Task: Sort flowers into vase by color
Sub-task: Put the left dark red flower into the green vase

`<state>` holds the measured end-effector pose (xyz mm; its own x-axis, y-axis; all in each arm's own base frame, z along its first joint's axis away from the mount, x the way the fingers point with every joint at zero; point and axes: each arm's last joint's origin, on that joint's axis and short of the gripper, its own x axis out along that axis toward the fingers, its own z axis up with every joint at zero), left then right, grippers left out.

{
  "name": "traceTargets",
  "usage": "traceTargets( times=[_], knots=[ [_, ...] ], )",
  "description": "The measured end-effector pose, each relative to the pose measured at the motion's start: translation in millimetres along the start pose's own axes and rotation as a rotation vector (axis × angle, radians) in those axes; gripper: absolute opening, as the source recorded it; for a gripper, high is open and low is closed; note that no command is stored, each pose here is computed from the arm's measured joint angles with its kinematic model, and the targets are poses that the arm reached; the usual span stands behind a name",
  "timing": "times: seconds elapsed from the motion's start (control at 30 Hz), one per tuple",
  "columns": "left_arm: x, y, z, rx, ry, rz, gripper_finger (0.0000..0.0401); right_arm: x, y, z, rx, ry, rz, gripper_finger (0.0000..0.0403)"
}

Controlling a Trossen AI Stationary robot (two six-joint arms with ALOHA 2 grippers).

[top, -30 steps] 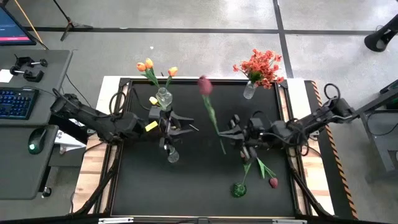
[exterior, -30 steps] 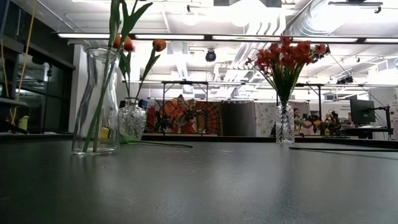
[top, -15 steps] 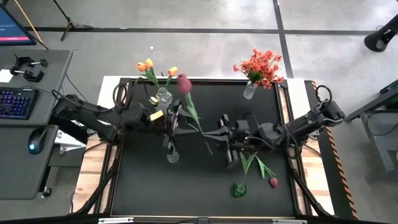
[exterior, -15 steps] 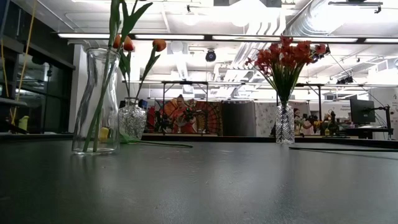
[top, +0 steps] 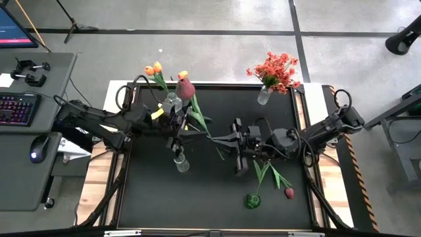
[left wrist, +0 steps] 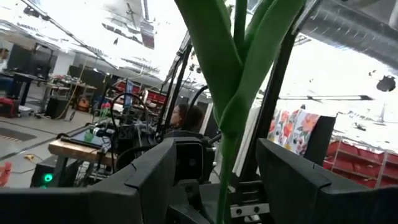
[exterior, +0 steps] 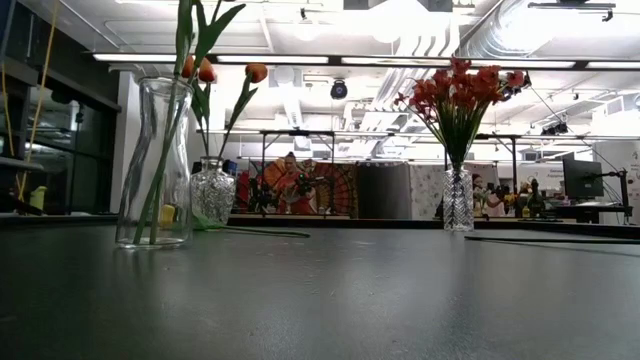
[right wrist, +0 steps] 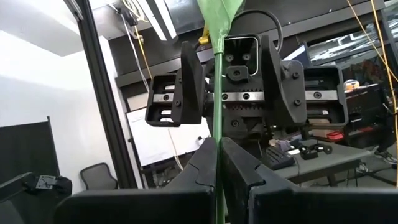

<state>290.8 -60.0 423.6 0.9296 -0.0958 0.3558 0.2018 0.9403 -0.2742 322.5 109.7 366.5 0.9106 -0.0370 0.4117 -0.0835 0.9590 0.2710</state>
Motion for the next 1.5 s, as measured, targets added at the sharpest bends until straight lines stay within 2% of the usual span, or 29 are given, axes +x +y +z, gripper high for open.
traceTargets(
  times=[0.17,0.27,0.57,0.67,0.73,0.87,1.03,1.17,1.27,1.5],
  knots=[
    [1,0,-3,-0.002,-0.003,0.052,0.0205,1,-2,0,-0.002,-0.001,-0.005,0.0000],
    [1,0,-2,0.014,-0.017,0.075,0.0180,1,-2,0,-0.002,-0.002,-0.004,0.0000],
    [1,1,-2,0.021,-0.022,0.098,0.0013,1,-2,1,-0.011,-0.003,-0.011,0.0000],
    [1,3,-1,0.026,-0.022,0.112,0.0010,0,-3,3,-0.017,-0.006,-0.055,0.0002],
    [-1,5,0,0.031,-0.006,0.124,0.0005,-3,-3,11,-0.024,-0.003,-0.080,0.0018],
    [-7,10,-1,0.049,0.084,0.173,0.0003,-17,-1,39,-0.046,0.039,-0.131,0.0085],
    [-10,15,-7,0.024,0.166,0.210,0.0001,-46,0,66,-0.100,0.178,-0.228,0.0183],
    [0,19,-27,-0.009,0.209,0.226,0.0001,-56,-4,75,-0.054,0.219,-0.253,0.0232],
    [17,23,-38,-0.002,0.244,0.242,0.0001,-54,-6,69,-0.089,0.247,-0.250,0.0245],
    [55,21,-47,0.083,0.379,0.220,0.0000,-51,-9,63,-0.111,0.276,-0.243,0.0248]
  ],
)
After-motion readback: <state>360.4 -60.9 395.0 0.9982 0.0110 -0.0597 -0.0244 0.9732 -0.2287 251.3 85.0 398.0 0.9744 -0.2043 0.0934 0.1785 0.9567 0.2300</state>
